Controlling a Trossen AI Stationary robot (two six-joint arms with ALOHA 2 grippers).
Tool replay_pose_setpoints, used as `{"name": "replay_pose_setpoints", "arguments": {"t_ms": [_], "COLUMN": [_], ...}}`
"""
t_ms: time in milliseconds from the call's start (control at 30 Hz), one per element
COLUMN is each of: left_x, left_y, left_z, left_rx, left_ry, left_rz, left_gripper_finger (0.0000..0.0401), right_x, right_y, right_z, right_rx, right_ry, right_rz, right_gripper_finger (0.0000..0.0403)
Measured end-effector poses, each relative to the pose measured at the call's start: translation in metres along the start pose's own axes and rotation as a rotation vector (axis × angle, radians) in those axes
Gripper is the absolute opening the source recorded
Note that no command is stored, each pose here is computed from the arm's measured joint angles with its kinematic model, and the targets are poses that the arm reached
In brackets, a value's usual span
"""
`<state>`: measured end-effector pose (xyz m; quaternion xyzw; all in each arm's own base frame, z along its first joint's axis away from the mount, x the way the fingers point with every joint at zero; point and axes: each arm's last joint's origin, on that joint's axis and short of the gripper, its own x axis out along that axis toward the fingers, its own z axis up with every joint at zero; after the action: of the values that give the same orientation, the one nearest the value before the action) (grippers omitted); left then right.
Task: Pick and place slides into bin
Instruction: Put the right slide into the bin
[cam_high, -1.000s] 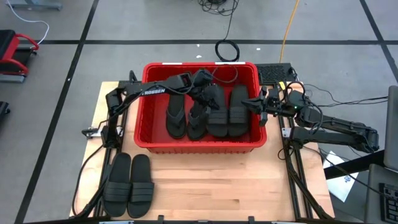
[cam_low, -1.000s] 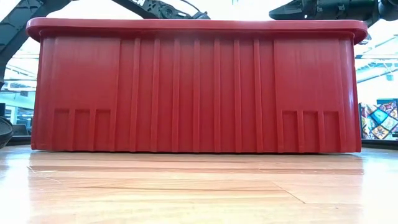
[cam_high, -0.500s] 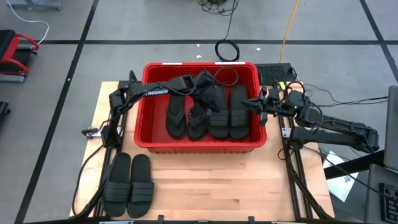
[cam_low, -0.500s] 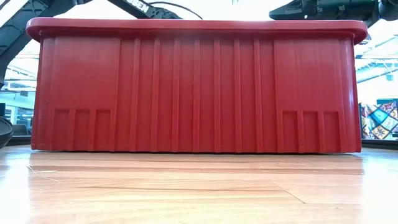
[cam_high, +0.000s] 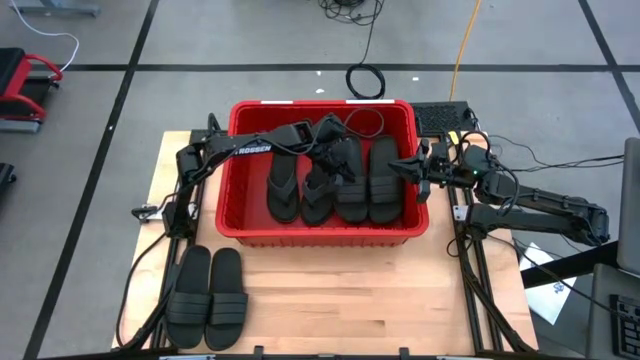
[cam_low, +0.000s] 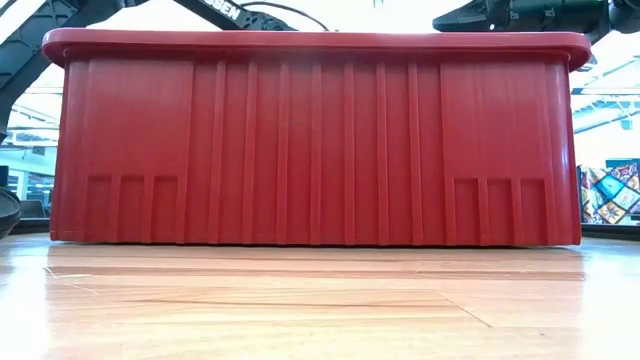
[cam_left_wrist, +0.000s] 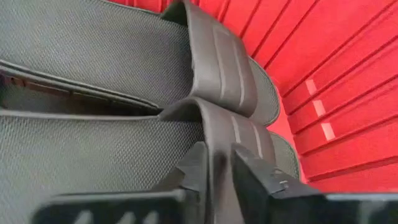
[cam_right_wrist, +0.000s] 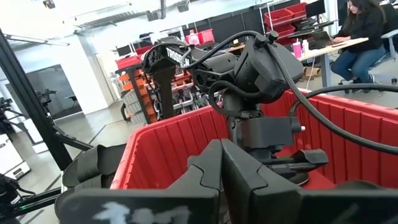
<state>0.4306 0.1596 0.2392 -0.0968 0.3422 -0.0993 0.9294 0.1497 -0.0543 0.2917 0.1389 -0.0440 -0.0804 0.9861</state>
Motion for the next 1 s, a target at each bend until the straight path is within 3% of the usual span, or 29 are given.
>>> {"name": "replay_pose_setpoints", "arguments": {"t_ms": [200,467,667,833,1000], "left_x": [0.0,-0.011,-0.022,-0.038,-0.078], "left_y": [-0.002,-0.013,-0.019,-0.031,-0.07], "left_z": [0.0,0.013,0.022,0.038,0.063], "left_rx": [-0.087,-0.004,-0.047,-0.004,0.179], "left_ry": [-0.006,-0.067,-0.083,-0.116,-0.208], "left_rz": [-0.064,-0.07,-0.055,-0.032,0.093], "left_gripper_finger": [0.0136,0.0225,0.0266,0.0267,0.0194], "right_x": [0.0,0.0,0.0,-0.002,-0.008], "right_y": [0.0,0.0,0.001,0.002,0.005], "right_z": [-0.001,-0.002,-0.003,-0.003,-0.003], "right_rx": [-0.003,-0.004,-0.018,-0.016,-0.013], "right_ry": [0.014,0.023,0.039,0.049,0.078], "right_rz": [-0.004,0.003,0.05,0.058,0.113], "right_gripper_finger": [0.0,0.0,0.0,0.0,0.0]}}
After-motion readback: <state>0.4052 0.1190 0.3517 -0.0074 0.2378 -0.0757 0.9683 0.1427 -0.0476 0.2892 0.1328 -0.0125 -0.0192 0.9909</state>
